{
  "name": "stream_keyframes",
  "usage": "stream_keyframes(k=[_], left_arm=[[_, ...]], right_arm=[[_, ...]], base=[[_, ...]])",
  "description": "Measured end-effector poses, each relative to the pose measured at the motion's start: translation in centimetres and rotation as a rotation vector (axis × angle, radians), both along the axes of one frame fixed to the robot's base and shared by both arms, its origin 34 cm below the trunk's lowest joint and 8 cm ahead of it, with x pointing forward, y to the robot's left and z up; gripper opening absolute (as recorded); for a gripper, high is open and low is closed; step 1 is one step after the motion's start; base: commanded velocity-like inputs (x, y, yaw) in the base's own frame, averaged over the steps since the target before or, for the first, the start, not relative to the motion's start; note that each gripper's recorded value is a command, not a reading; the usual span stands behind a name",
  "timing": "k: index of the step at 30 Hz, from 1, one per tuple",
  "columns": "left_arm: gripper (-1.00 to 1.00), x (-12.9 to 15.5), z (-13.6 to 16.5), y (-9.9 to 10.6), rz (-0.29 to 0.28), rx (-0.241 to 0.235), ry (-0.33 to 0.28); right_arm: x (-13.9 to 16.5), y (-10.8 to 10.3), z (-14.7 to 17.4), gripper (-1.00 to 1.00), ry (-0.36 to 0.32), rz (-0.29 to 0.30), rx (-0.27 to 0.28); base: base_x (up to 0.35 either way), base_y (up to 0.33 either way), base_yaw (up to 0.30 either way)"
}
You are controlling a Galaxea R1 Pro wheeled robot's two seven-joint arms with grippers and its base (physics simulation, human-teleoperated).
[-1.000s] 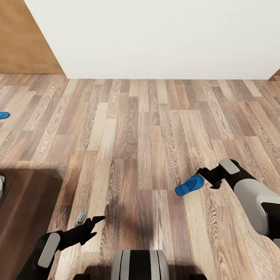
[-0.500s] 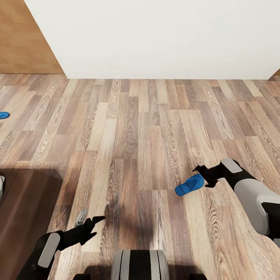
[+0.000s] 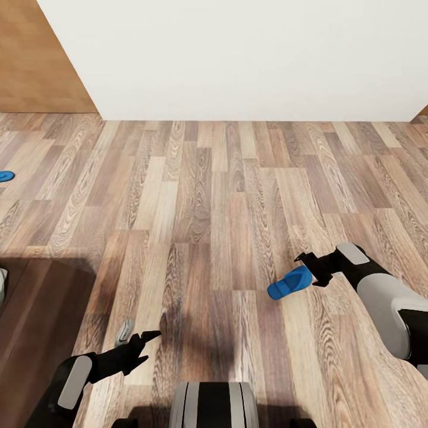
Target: In the bedroom, move the book from the bed onto either nightstand, and place the two sandals side by side next to the bed.
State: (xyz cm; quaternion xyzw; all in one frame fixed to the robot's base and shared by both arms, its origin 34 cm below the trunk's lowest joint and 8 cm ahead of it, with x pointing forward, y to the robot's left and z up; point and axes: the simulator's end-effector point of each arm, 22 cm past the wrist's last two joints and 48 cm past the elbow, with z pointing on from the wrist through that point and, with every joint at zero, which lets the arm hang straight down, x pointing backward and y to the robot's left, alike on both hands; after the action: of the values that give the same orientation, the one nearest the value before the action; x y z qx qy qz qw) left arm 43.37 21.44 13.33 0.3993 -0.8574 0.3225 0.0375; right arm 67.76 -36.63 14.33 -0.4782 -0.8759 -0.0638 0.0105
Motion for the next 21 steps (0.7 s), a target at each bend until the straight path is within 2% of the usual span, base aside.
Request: stream_keyframes(k=[12, 21], left_arm=[[1.0, -0.05, 0.0, 0.0, -0.001, -0.001, 0.002], [1.0, -0.1, -0.02, 0.01, -0.002, -0.001, 0.003]], right_arm=[[0.15, -0.09, -0.09, 1.0, -0.011, -0.06, 0.012], [-0.21, 0.01, -0.28, 1.0, -0.003, -0.074, 0.02]], base=[[0.0, 0.0, 0.0], [0.0, 0.0, 0.0]])
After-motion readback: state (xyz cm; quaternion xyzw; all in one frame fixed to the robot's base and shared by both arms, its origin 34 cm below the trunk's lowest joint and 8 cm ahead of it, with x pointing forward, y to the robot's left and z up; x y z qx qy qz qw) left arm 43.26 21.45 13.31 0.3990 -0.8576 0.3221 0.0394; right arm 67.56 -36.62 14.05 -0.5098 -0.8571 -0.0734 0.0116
